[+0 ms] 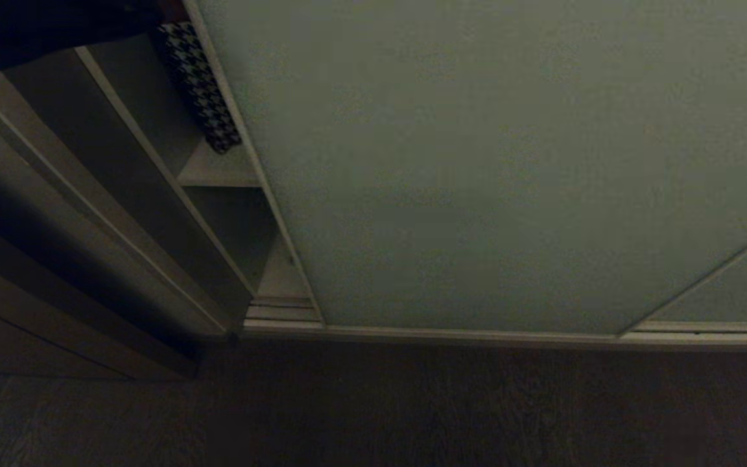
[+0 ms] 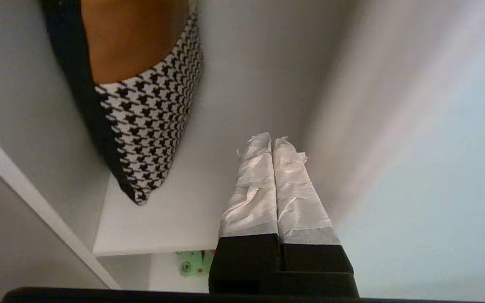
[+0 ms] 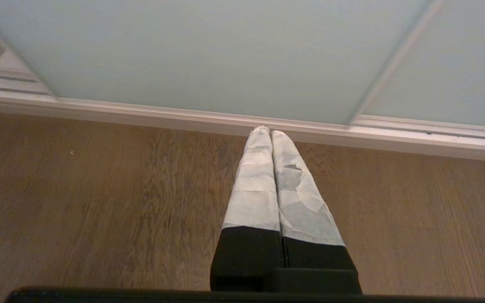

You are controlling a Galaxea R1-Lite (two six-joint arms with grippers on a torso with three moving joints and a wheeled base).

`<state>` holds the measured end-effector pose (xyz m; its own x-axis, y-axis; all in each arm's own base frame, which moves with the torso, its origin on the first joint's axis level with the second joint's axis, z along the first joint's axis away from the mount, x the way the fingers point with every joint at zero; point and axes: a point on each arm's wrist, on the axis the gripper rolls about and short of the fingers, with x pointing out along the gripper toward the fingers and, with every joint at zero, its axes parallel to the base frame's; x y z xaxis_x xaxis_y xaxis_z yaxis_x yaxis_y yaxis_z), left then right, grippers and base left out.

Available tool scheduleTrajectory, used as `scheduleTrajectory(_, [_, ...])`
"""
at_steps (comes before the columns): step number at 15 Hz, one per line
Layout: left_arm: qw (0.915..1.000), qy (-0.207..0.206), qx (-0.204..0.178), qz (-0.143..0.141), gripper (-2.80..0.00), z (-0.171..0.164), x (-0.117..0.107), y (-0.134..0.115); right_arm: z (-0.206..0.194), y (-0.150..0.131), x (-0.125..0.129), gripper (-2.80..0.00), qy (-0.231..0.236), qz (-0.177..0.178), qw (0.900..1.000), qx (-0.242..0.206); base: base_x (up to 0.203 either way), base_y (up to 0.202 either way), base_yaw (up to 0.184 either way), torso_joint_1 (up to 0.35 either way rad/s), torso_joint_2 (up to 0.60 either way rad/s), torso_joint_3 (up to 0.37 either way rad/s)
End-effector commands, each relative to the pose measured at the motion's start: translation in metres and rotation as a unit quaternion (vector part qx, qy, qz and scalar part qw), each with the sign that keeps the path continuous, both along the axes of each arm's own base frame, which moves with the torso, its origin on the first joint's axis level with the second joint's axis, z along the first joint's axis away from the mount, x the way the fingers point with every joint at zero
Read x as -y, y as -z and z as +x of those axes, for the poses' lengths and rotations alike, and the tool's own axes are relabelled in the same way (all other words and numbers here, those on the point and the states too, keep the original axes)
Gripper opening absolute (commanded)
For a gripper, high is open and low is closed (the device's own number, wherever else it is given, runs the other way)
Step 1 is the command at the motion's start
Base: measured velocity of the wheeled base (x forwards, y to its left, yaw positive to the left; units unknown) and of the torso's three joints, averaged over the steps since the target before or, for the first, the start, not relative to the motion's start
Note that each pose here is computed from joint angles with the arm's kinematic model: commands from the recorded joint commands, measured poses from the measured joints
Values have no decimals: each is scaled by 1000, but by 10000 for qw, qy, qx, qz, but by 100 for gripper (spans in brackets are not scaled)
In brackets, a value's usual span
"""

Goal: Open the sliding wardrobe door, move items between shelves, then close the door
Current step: Open the door

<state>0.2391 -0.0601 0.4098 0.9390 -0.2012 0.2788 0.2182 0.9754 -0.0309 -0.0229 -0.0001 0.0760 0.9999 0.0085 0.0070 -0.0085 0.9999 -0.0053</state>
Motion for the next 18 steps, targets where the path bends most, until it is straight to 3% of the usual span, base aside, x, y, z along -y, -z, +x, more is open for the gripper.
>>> scheduleTrajectory(1, [10000,-5,15,-30,-280,-2,1,0,0,0,0,-280,-3,-11,10000,11,0,0,0,0,0,0])
scheduleTrajectory(5, [9964,-830,-176,-55,-280,-6,-27,9,0,0,0,-280,-3,-4,10000,11,0,0,0,0,0,0])
scheduleTrajectory(9, [9888,-1101,-1001,119,-280,-39,-44,49,0,0,0,-280,-3,-4,10000,11,0,0,0,0,0,0])
scheduleTrajectory(11, [9849,-1089,-1331,185,-280,-82,-50,71,0,0,0,-280,-3,-4,10000,11,0,0,0,0,0,0])
scheduleTrajectory(14, [9834,-957,-1523,246,-280,-157,-56,107,0,0,0,-280,-3,-4,10000,15,0,0,0,0,0,0])
scheduleTrajectory(18, [9787,-1022,-1747,346,-280,-243,-61,193,0,0,0,-280,-3,-7,10000,11,0,0,0,0,0,0])
